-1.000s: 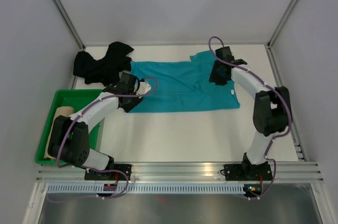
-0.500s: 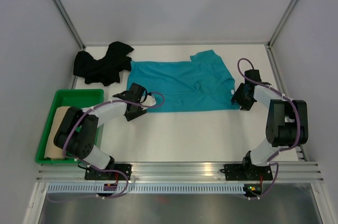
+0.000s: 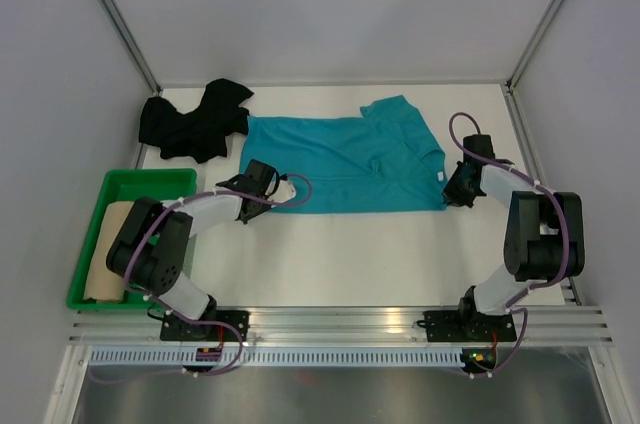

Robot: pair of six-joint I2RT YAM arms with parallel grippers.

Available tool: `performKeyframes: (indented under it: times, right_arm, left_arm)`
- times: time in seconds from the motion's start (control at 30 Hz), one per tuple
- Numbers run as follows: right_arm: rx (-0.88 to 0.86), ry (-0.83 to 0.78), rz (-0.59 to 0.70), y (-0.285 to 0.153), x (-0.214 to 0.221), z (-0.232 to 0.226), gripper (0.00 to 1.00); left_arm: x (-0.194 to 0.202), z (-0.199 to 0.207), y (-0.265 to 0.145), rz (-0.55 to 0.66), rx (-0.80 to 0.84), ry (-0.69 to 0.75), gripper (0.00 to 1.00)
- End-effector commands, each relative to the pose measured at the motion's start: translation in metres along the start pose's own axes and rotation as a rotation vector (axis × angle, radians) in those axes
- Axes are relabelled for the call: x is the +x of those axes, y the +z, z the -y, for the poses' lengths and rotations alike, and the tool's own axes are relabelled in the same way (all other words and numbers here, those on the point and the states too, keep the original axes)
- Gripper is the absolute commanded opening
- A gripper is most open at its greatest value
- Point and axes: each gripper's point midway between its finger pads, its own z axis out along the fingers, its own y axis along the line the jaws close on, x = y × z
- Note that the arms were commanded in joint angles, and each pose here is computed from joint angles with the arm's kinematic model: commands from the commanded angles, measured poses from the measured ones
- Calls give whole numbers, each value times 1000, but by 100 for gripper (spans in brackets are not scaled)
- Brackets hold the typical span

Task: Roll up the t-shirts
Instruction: Fold the tshirt

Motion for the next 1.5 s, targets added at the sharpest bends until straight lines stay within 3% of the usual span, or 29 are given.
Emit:
performKeyframes:
  times: [0.0,0.3,0.5,0.57,0.8,0.87,0.9,0.93,0.97,1.03,1.13,1.17,1.2,1.23,1.3,1.4,1.47]
  right_arm:
    - [37,-15,1,-18,8,13,0]
    - [36,22,-37,-53,44,29,0]
    - [51,92,18,-90,61,45,0]
    - [34,108,68,-106,57,46,0]
    - [8,120,62,-132,72,50,0]
    - [6,117,53,-134,80,53,4]
    - [11,118,42,-135,84,56,22]
    - [7,117,46,-136,86,56,33]
    - [12,115,42,-138,88,58,40]
    - [0,119,67,-144,83,56,53]
    - [-49,117,171,-161,52,42,57]
    - [-104,112,249,-172,28,27,58]
    - [-133,102,263,-172,17,17,60]
    - [-171,87,286,-173,5,6,60]
    - [-257,64,374,-183,-33,-22,54]
    - [-263,10,354,-157,-71,-52,38]
    - [-276,-12,394,-158,-101,-71,32]
  left_arm:
    - [15,19,-7,12,55,-11,2]
    - [45,38,-49,-9,132,-11,2]
    - [44,51,-90,81,233,8,2]
    - [52,63,-97,60,295,18,2]
    - [69,76,-119,13,372,24,2]
    - [73,79,-129,0,403,27,10]
    - [73,80,-133,-2,411,27,20]
    - [70,85,-136,18,445,23,46]
    - [72,86,-142,8,464,26,56]
    - [70,82,-147,12,459,24,63]
    - [46,41,-155,80,336,-68,67]
    - [32,11,-162,131,266,-182,66]
    - [13,-17,-162,208,197,-260,50]
    - [6,-33,-153,204,189,-328,39]
    - [-11,-71,-149,256,135,-497,24]
    - [-40,-85,-126,274,183,-589,23]
    - [-54,-93,-109,278,198,-649,33]
